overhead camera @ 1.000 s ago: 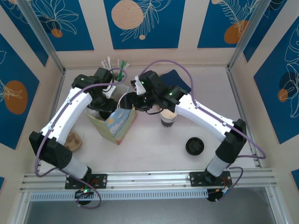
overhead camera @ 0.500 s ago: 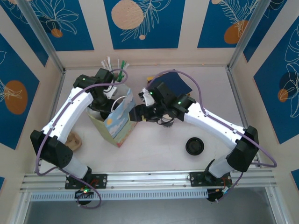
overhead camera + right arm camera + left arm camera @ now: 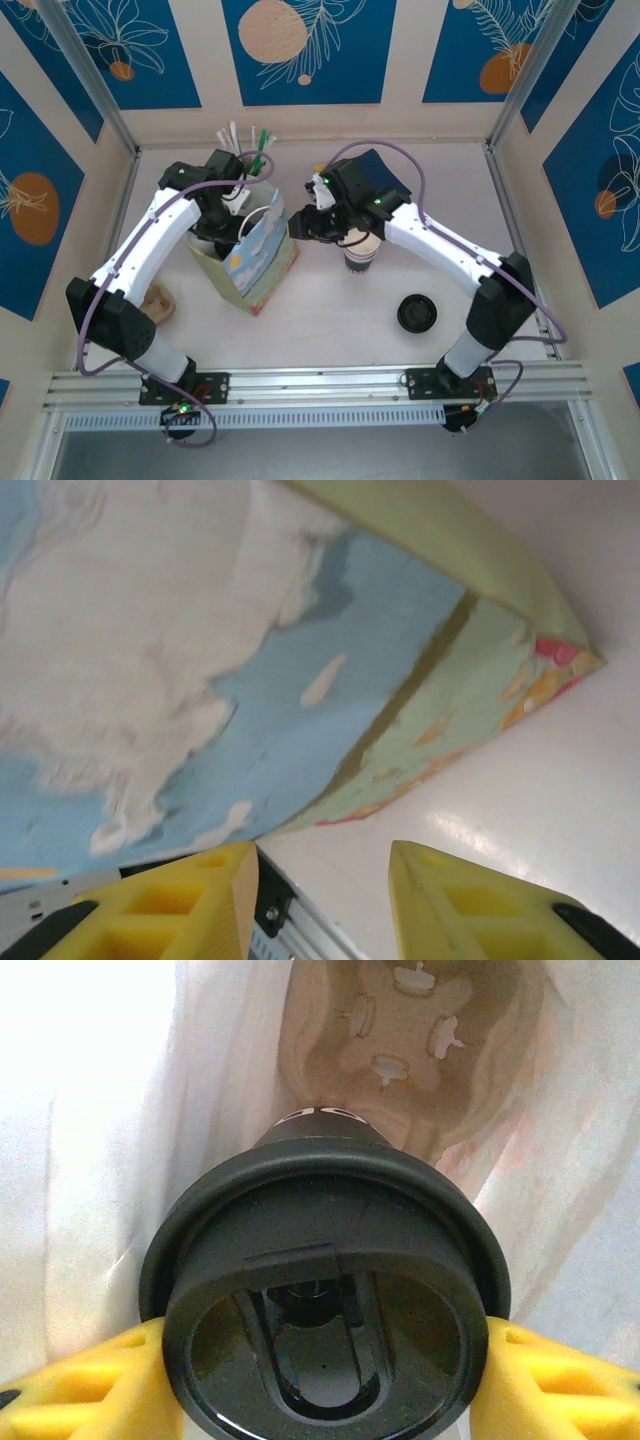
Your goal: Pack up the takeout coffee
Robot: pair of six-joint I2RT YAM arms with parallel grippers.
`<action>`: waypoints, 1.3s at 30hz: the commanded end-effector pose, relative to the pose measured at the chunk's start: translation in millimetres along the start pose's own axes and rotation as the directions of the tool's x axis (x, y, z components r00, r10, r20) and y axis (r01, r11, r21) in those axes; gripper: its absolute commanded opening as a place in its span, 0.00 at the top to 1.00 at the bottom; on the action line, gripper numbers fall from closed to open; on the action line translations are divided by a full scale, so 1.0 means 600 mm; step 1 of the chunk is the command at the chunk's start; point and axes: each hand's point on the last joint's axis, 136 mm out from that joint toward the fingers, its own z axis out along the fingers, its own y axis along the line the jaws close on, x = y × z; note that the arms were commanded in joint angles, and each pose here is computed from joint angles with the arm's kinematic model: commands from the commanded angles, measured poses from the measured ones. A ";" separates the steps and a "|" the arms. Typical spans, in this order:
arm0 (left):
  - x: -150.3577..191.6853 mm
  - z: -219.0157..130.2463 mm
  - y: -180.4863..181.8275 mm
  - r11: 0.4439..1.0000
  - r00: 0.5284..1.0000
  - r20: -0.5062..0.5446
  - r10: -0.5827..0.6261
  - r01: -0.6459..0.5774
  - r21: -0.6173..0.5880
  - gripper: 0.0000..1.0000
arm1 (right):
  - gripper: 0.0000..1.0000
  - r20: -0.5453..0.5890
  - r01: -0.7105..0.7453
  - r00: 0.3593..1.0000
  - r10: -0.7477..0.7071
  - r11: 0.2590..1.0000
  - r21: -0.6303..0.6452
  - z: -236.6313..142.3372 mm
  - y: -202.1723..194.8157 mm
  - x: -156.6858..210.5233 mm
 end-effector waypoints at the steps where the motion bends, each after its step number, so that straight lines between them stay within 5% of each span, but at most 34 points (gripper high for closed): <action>1: 0.009 -0.008 -0.001 1.000 1.000 0.001 -0.008 0.008 0.020 0.45 | 0.65 0.026 0.039 0.999 -0.038 0.998 -0.045 0.006 0.024 -0.037; 15: 0.007 -0.006 -0.004 1.000 1.000 -0.005 -0.015 0.015 0.026 0.46 | 0.68 0.021 0.036 0.999 -0.034 0.997 -0.067 0.065 0.022 -0.116; 39: 0.005 0.014 -0.001 1.000 0.999 -0.038 -0.024 0.024 0.007 0.46 | 0.66 -0.007 0.080 0.997 -0.081 0.993 -0.086 0.067 0.035 -0.122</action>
